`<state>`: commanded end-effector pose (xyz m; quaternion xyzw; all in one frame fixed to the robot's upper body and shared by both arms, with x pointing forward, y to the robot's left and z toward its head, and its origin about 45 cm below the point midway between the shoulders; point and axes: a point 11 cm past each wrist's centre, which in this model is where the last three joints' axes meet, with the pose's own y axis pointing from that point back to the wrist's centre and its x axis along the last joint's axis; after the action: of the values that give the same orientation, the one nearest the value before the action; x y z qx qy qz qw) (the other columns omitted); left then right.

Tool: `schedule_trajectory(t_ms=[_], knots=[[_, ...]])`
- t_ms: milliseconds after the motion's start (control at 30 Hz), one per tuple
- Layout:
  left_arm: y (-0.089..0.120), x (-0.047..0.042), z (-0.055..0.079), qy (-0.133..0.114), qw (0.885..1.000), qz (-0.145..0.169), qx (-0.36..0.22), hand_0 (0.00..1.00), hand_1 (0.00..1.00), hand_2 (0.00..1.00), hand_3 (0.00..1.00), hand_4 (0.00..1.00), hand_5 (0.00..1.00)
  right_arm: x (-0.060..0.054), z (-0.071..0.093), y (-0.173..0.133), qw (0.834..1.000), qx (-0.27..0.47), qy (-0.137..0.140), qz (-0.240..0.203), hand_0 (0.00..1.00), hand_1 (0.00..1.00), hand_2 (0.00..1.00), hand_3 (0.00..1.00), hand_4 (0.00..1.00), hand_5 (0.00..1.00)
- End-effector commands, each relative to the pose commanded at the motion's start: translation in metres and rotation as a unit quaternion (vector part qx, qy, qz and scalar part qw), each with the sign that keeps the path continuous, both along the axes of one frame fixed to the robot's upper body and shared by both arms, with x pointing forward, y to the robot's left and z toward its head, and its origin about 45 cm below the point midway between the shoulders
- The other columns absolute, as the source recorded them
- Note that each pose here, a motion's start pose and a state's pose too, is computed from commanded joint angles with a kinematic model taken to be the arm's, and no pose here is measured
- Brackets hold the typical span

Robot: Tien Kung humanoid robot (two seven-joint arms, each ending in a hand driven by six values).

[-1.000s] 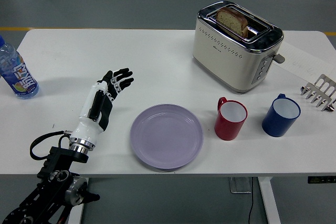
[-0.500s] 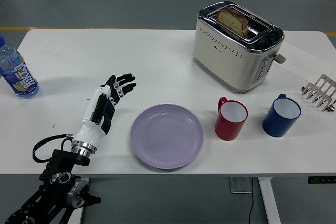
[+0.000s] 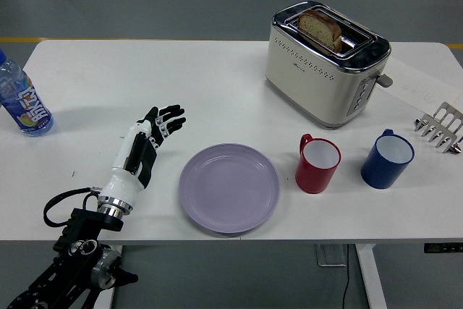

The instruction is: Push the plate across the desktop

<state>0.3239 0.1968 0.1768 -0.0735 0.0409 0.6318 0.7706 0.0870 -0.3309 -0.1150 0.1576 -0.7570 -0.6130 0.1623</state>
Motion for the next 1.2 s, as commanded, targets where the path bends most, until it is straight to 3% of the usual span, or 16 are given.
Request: schedule_trajectory(t_ms=[133, 267, 300, 433, 567, 800, 1200], knots=[[-0.001, -0.0002, 0.0, 0.0, 1.0, -0.002, 0.0, 0.794, 0.743, 0.761, 0.701, 0.529, 0.998, -0.002, 0.0, 0.0, 1.0, 0.0, 0.0, -0.003, 0.584, 0.556, 0.717, 0.69, 0.458, 0.642], [-0.001, -0.0008, -0.001, 0.001, 1.0, -0.002, 0.001, 0.794, 0.743, 0.761, 0.701, 0.529, 0.998, -0.021, -0.006, -0.002, 1.0, 0.002, 0.001, -0.011, 0.584, 0.556, 0.717, 0.69, 0.458, 0.642], [-0.001, -0.0014, -0.002, 0.003, 1.0, -0.002, 0.002, 0.794, 0.743, 0.762, 0.701, 0.529, 0.998, -0.033, -0.008, -0.005, 1.0, 0.001, 0.002, -0.011, 0.584, 0.553, 0.716, 0.687, 0.46, 0.631], [0.001, -0.0027, -0.004, 0.005, 1.0, -0.001, 0.003, 0.794, 0.743, 0.762, 0.701, 0.529, 0.998, -0.058, -0.013, -0.007, 1.0, 0.002, -0.003, -0.02, 0.584, 0.553, 0.716, 0.687, 0.46, 0.631], [-0.002, -0.0029, -0.004, 0.005, 1.0, -0.005, 0.004, 0.794, 0.744, 0.763, 0.701, 0.528, 0.998, -0.071, -0.017, -0.006, 0.999, 0.003, -0.008, -0.041, 0.585, 0.552, 0.713, 0.679, 0.466, 0.604], [-0.006, -0.0036, -0.005, 0.005, 1.0, -0.011, 0.007, 0.794, 0.744, 0.763, 0.701, 0.529, 0.998, -0.072, -0.019, -0.005, 0.998, 0.005, -0.015, -0.053, 0.585, 0.548, 0.712, 0.676, 0.47, 0.584], [-0.006, -0.0054, -0.006, 0.007, 1.0, -0.011, 0.007, 0.795, 0.744, 0.767, 0.702, 0.529, 0.998, -0.049, -0.016, -0.021, 0.996, -0.009, -0.02, -0.085, 0.586, 0.546, 0.713, 0.669, 0.472, 0.564]])
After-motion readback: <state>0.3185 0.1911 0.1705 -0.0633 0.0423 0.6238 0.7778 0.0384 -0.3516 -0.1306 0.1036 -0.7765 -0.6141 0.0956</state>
